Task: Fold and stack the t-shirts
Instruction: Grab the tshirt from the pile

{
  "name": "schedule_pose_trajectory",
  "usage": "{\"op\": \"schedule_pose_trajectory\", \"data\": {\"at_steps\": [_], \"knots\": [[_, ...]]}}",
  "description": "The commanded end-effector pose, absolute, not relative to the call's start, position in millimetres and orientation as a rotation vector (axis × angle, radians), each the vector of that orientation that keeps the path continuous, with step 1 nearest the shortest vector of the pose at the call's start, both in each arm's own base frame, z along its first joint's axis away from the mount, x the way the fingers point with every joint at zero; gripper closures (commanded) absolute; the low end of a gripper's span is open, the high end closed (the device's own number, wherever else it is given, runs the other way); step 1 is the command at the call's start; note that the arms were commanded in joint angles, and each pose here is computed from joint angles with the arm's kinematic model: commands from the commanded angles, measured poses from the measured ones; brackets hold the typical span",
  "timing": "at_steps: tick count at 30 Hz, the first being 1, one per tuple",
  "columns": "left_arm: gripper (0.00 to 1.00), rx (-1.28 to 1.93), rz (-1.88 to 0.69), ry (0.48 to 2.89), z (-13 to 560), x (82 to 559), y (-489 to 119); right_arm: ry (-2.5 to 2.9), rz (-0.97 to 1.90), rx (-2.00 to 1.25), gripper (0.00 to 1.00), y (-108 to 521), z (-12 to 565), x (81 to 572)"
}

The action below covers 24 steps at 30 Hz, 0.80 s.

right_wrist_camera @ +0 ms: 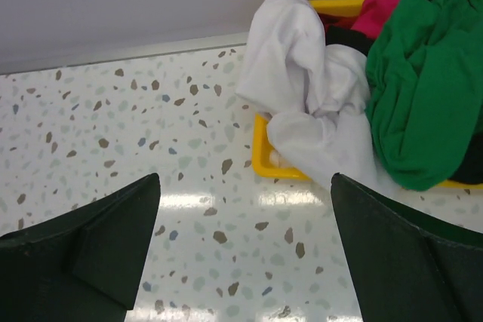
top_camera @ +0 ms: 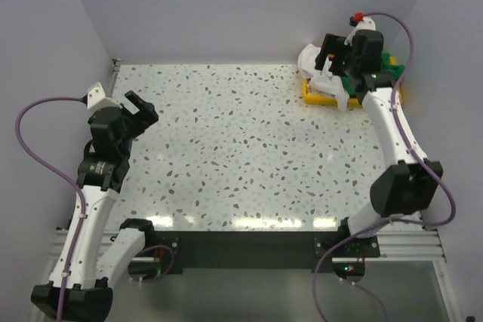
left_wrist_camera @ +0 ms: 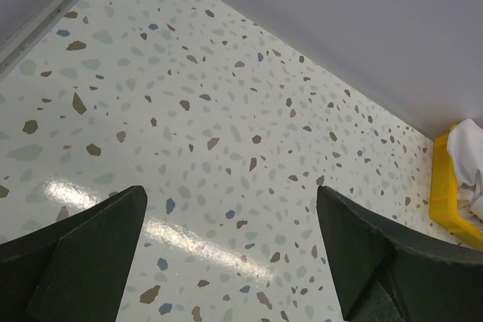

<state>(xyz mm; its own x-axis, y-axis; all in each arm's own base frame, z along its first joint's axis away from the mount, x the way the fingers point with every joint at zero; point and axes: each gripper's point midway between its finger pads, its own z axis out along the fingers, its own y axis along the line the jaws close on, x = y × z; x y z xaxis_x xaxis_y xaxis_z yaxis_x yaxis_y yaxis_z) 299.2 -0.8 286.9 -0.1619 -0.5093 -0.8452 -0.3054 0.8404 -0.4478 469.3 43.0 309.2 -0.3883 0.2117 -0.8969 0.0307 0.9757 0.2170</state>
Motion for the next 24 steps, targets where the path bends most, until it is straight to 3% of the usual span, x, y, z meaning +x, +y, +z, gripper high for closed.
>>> {"op": "schedule_pose_trajectory", "data": {"at_steps": [1, 7, 11, 17, 19, 20, 22, 23, 24], "knots": [[0.0, -0.624, -0.204, 1.732, 292, 305, 1, 2.067, 0.105, 0.08, 0.01, 44, 271, 510], [0.0, -0.617, -0.209, 1.755, 286, 310, -2, 2.036, -0.032, 0.025, 0.03, 33, 260, 582], [0.0, -0.606, -0.209, 1.764, 283, 313, -3, 2.113, -0.095, 0.003, 0.07, 30, 202, 622], [0.0, -0.609, -0.198, 1.764, 283, 313, -2, 2.14, -0.245, 0.008, 0.15, 10, 165, 642], [0.0, -0.614, -0.193, 1.763, 283, 313, -1, 2.141, -0.262, 0.028, 0.33, 6, 156, 643], [0.0, -0.614, -0.193, 1.763, 283, 313, -1, 2.136, -0.257, 0.037, 0.5, 6, 157, 643], [0.0, -0.612, -0.193, 1.765, 283, 313, -1, 2.127, -0.235, 0.033, 0.69, 9, 161, 643], [0.0, -0.611, -0.195, 1.764, 284, 313, -1, 2.124, -0.2, 0.011, 0.94, 14, 164, 644], [0.0, -0.612, -0.194, 1.762, 284, 313, -1, 2.103, -0.183, 0.012, 1.0, 16, 176, 643]]}}
